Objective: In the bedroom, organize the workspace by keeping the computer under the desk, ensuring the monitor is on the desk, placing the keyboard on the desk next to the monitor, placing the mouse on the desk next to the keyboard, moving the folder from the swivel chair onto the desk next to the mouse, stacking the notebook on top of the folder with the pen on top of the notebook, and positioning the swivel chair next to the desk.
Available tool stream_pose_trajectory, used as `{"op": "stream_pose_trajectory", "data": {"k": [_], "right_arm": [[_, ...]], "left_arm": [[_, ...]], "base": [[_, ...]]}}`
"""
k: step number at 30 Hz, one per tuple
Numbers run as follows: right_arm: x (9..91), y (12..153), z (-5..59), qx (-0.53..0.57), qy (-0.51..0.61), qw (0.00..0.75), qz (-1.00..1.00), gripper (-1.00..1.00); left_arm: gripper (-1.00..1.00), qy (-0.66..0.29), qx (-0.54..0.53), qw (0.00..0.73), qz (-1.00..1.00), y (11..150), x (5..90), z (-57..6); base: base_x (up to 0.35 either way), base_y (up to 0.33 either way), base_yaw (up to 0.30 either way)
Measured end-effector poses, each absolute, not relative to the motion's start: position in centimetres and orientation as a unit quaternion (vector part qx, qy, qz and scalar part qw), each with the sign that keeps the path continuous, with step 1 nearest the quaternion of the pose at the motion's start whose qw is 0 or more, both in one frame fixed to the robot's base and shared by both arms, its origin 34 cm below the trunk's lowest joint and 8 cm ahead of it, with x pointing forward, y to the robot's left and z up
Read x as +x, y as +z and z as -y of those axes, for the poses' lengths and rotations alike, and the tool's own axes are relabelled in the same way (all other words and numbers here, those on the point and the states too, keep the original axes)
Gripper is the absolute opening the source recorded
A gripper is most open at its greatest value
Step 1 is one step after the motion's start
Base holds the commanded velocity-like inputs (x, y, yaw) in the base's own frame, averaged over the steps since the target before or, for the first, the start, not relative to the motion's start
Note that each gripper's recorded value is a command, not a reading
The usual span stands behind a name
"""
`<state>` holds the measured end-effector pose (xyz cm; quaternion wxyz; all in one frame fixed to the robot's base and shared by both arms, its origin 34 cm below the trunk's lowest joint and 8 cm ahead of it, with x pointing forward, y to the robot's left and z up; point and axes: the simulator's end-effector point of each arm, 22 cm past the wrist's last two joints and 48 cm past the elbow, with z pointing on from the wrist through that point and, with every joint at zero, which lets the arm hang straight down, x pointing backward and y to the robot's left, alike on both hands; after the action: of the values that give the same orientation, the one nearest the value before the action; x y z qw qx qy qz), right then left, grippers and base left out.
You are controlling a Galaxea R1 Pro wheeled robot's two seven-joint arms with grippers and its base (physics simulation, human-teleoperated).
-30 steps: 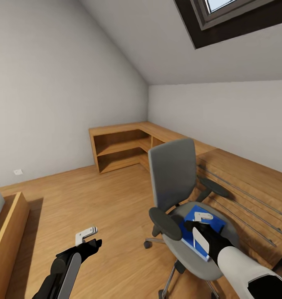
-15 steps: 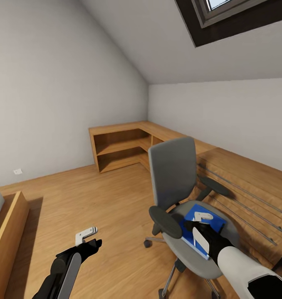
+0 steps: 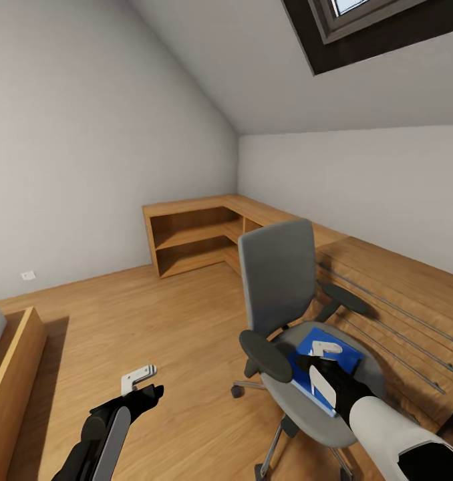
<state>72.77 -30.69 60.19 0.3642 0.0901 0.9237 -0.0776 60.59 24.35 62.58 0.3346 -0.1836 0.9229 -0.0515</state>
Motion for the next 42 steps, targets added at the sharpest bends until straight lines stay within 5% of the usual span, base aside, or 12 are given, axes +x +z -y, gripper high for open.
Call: {"op": "stream_pose_trajectory", "data": {"k": [42], "right_arm": [[72.4, 57.4, 30.7, 0.090, -0.078, 0.364, -0.924, 1.00]], "left_arm": [[1.00, -0.053, -0.183, 0.334, -0.923, 59.8, 60.2, -24.3]], "base": [[0.000, 0.000, 0.000]]}}
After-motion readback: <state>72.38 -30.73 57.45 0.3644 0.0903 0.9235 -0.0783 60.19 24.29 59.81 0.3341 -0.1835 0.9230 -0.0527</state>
